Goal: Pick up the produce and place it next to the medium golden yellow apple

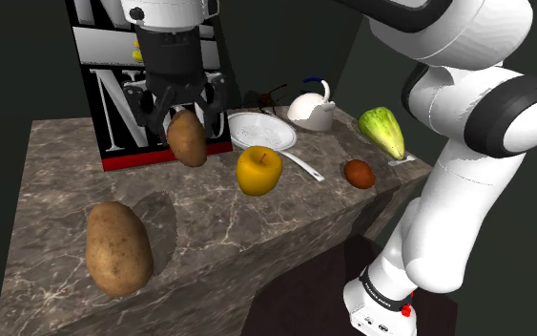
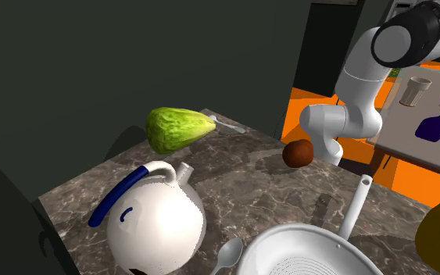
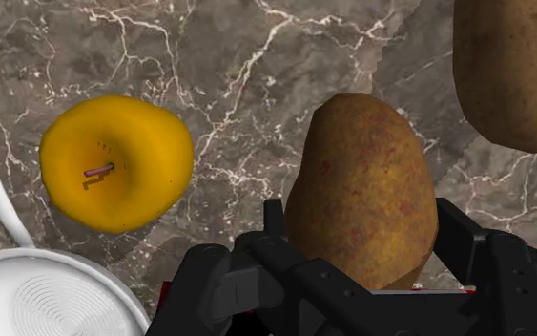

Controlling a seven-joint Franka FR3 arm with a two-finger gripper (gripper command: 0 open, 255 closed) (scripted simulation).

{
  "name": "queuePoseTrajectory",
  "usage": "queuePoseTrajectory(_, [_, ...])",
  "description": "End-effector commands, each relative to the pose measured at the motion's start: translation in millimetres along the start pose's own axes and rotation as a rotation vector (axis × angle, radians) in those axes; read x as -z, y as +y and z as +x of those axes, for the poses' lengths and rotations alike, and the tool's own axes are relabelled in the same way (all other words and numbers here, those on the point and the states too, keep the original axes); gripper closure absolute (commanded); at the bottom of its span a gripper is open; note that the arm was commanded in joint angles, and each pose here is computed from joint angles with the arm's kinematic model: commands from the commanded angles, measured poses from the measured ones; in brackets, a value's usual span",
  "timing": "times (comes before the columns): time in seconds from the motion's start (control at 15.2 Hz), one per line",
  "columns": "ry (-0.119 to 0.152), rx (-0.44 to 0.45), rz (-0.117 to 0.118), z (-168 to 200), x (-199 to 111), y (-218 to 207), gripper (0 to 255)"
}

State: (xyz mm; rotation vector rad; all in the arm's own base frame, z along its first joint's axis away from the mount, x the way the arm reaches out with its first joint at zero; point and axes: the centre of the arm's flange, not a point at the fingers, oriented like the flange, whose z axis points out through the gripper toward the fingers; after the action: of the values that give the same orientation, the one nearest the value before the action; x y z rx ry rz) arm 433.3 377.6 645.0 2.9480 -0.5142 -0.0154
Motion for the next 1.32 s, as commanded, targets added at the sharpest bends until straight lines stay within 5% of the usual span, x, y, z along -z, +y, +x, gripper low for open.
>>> queuePoseTrajectory(0.0, [0.000, 0.000, 0.000, -0.2, -10.5, -2.3, 255])
queuePoseTrajectory(1.25, [0.000, 0.000, 0.000, -1.7, -109.7, -17.2, 255])
